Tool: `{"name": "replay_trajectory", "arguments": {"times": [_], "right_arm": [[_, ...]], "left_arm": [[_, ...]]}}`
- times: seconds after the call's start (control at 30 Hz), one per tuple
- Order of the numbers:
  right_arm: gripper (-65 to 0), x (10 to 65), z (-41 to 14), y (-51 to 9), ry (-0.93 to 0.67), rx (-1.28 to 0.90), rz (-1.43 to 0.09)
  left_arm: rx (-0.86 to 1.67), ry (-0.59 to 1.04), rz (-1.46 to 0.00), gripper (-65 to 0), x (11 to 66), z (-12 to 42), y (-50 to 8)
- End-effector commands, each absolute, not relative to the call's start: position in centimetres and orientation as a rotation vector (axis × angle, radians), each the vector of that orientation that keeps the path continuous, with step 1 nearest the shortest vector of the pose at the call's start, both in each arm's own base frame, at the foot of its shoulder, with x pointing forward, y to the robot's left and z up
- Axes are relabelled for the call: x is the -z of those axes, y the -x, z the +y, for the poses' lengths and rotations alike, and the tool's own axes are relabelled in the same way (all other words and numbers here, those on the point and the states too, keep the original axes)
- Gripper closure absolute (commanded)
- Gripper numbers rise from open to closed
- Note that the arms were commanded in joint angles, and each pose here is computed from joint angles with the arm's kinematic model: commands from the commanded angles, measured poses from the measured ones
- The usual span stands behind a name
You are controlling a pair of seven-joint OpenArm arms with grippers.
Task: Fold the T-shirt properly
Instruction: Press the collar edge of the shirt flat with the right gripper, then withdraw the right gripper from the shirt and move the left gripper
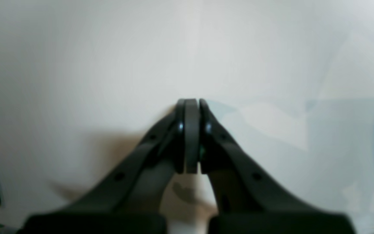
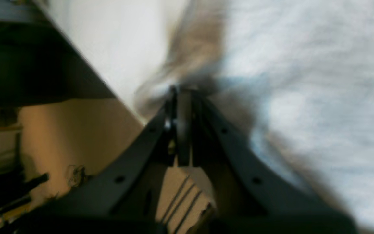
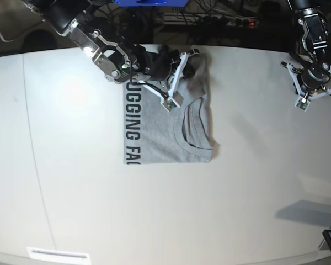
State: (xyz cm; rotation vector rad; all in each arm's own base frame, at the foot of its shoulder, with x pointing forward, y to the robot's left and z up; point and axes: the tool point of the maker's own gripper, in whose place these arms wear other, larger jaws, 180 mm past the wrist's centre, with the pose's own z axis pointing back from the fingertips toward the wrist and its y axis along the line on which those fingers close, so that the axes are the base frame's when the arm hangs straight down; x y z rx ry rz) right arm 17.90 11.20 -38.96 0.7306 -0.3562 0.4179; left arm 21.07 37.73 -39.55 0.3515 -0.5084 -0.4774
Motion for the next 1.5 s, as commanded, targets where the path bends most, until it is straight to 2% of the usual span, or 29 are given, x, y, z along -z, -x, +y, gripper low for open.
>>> {"name": "replay_trajectory", "arguments": {"times": [0.0, 0.2, 0.43, 0.7, 0.9, 1.27, 1.47], "right_arm": [[0.0, 37.8, 11.7, -18.8, -0.756, -0.419, -0.396], [0.0, 38.4, 11.4, -19.0, -0.725, -0.446, -0.354], [0.0, 34.0, 11.0, -20.9, -0.732, -0.525, -0.411], [0.0, 29.3, 6.9, -28.2, -0.663, -0.448, -0.554], [0.0, 28.6, 4.9, -32.3, -0.587, -0.433, -0.619], [0.0, 29.1, 2.8, -39.1, -0.509, -0.334, -0.707], [0.0, 31.4, -0.4, -42.2, -0.308, -0.317, -0.720]], "left_arm": [[0.488, -0.376, -0.523, -0.2, 38.6, 38.4, -21.5], [0.481, -0.371, -0.549, -0.2, 38.2, 38.2, -22.4], [0.594, -0.334, -0.587, 0.0, 37.9, 33.7, -22.9], [0.729, -0.368, -0.609, 0.0, 35.1, 31.2, -21.0], [0.799, -0.347, -0.594, 0.0, 34.6, 29.3, -18.6], [0.920, -0.156, -0.514, 0.0, 38.4, 23.4, -14.8], [1.018, -0.047, -0.490, 0.0, 39.8, 19.5, -13.2]]}}
